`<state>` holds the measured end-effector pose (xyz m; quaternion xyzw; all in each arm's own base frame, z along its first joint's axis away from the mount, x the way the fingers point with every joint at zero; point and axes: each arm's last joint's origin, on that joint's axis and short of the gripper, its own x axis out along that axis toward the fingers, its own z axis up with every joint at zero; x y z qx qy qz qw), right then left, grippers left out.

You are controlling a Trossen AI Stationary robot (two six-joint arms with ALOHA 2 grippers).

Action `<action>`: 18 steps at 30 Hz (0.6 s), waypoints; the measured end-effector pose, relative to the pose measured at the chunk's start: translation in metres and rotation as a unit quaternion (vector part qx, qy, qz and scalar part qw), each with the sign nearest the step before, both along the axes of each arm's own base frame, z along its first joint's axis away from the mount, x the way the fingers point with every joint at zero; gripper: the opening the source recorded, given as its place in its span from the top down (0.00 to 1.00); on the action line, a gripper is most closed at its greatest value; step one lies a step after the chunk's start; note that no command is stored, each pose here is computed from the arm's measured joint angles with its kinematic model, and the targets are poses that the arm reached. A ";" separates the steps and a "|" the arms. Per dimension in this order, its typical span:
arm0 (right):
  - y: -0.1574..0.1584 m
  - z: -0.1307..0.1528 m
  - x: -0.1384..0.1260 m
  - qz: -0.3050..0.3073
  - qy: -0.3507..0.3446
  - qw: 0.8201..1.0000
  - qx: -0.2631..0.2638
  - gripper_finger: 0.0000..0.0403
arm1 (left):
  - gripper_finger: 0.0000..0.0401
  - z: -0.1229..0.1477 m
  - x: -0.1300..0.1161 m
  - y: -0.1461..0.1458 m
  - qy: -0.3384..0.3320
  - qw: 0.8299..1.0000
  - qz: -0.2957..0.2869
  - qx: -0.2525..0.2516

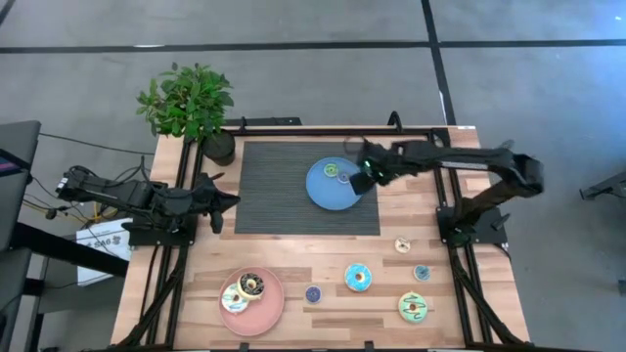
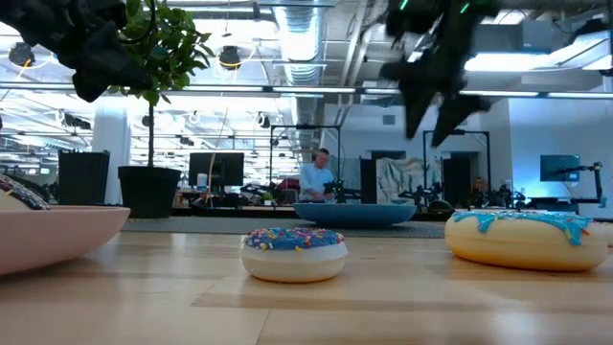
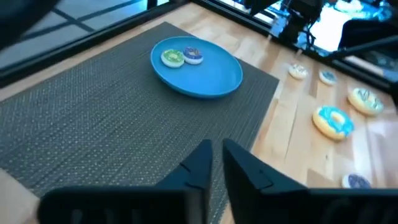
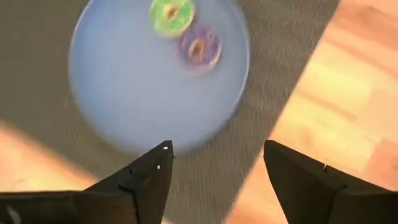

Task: Pick & Place donuts
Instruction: Put the small purple donut on the blue plate

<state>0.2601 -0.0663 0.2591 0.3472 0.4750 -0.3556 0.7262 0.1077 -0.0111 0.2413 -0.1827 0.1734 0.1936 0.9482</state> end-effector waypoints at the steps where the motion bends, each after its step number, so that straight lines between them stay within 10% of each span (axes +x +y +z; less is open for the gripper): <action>1: 0.012 0.006 -0.003 0.019 -0.005 1.000 -0.006 0.39 | 0.88 0.000 0.000 0.000 0.002 1.000 -0.003 0.006; 11: 0.123 -0.006 -0.037 0.133 -0.176 0.975 -0.018 0.39 | 0.44 0.011 0.014 -0.003 -0.025 0.996 -0.034 0.081; 18: 0.140 -0.040 -0.075 0.124 -0.170 0.978 -0.007 0.39 | 0.40 0.021 0.071 -0.028 0.068 0.986 -0.105 0.109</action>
